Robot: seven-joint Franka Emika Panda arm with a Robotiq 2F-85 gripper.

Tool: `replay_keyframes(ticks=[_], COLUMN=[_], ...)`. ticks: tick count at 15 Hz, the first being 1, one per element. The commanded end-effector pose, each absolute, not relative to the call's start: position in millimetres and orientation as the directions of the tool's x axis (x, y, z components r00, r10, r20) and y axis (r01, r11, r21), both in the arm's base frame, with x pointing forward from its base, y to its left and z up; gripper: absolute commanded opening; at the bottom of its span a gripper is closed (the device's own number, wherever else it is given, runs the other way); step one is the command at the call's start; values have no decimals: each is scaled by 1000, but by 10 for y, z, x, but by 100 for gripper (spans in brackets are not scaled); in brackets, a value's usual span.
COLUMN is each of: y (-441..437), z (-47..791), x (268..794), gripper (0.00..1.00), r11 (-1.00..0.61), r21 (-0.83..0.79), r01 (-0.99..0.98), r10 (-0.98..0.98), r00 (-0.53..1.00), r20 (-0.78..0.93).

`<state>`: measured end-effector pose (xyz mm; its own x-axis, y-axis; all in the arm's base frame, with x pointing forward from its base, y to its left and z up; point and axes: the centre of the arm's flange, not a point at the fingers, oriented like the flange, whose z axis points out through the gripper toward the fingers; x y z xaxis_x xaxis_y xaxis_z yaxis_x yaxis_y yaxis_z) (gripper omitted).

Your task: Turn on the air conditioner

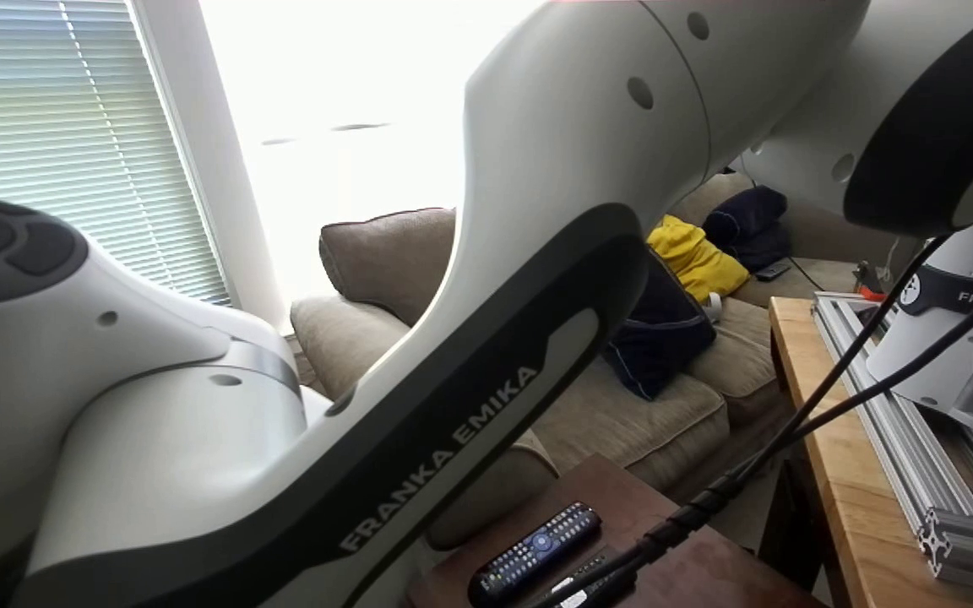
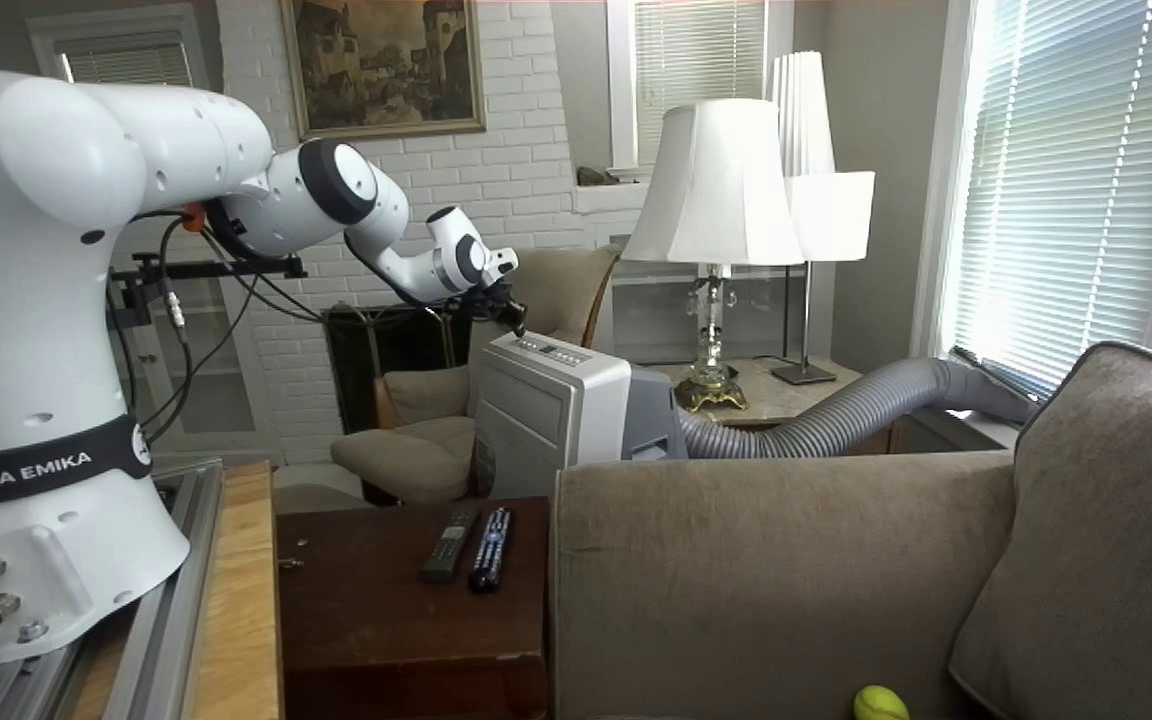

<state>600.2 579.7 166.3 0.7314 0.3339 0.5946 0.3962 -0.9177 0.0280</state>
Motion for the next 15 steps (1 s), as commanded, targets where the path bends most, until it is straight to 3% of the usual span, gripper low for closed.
replay_keyframes(ticks=[1, 12, 15], y=[5931, 5938, 6021], z=[1656, 1465, 1667], x=[6080, 6037, 6079], gripper=[0, 0, 0], r11=[-924, -922, -921], r21=[28, 60, -14], r01=[381, 382, 389], r10=[326, 355, 314], r00=[750, 777, 764], r20=[575, 520, 563])
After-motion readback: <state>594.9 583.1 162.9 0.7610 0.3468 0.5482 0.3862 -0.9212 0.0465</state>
